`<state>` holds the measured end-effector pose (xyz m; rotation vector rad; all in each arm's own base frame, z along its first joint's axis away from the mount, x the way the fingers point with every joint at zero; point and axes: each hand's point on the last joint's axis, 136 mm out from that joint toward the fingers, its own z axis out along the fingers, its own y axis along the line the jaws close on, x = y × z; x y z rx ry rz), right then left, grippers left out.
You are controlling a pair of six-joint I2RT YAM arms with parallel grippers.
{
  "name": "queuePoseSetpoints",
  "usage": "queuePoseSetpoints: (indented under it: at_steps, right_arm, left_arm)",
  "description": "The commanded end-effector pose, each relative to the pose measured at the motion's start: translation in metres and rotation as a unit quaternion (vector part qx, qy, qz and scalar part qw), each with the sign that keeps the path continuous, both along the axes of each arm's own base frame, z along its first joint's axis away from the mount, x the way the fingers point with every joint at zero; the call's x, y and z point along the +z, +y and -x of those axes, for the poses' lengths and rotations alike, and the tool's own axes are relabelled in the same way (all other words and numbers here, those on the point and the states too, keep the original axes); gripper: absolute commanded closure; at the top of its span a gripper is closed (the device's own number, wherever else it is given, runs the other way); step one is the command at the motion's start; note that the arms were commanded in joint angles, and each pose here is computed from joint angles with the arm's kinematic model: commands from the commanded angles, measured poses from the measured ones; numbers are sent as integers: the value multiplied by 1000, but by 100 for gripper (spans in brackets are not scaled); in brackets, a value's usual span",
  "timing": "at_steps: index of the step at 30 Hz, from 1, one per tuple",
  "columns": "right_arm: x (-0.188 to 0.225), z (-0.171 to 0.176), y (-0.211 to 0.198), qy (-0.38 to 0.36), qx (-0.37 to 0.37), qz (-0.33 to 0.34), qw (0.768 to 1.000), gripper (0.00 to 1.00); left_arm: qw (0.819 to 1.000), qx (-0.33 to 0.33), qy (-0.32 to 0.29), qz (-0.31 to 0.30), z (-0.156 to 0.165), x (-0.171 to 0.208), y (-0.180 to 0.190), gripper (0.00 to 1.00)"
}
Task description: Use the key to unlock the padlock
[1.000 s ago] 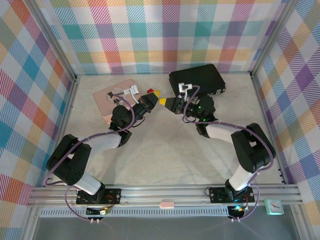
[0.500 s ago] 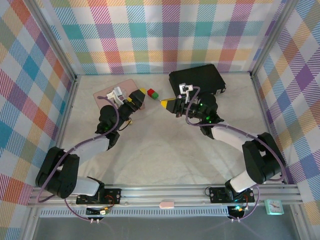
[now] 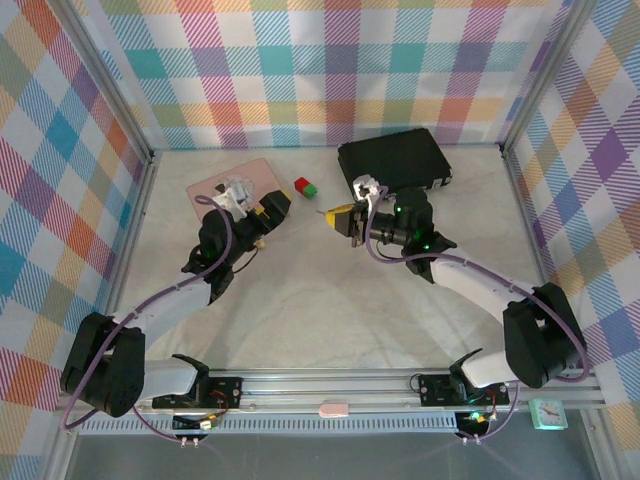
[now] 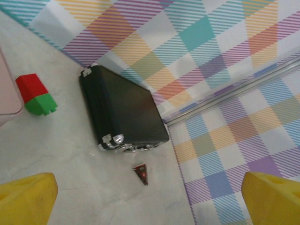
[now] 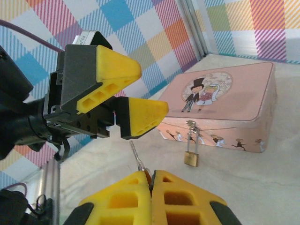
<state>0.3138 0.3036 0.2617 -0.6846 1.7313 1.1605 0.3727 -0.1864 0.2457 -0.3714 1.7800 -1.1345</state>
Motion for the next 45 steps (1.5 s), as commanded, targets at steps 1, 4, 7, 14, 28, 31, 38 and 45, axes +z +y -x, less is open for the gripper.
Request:
queuePoseSetpoints:
  at_steps: [1, 4, 7, 14, 28, 31, 38, 45]
  right_arm:
    - [9, 5, 0, -44, 5, 30, 999, 100]
    - [2, 12, 1, -29, 19, 41, 999, 100]
    - [-2, 20, 1, -12, 31, 41, 999, 100]
    - [-18, 34, 0, 37, 45, 44, 997, 100]
    - [-81, 33, -14, 151, -19, 46, 987, 100]
    - [-94, 33, -19, 169, -35, 53, 984, 100]
    - [-95, 32, -23, 172, -48, 64, 982, 100]
    - [-87, 30, -24, 159, -51, 63, 984, 100]
  left_arm:
    - [1000, 3, -12, -13, -1, 12, 2, 0]
    - [1000, 13, -3, -17, -2, 8, 5, 0]
    - [998, 43, 22, -31, -3, -5, 17, 0]
    - [976, 119, 111, -143, 11, -64, 58, 0]
    - [942, 78, 221, -239, -24, -152, 92, 8]
    - [939, 77, 231, -243, -34, -163, 92, 9]
    - [937, 62, 245, -240, -55, -194, 83, 21]
    - [934, 78, 246, -246, -63, -214, 85, 40]
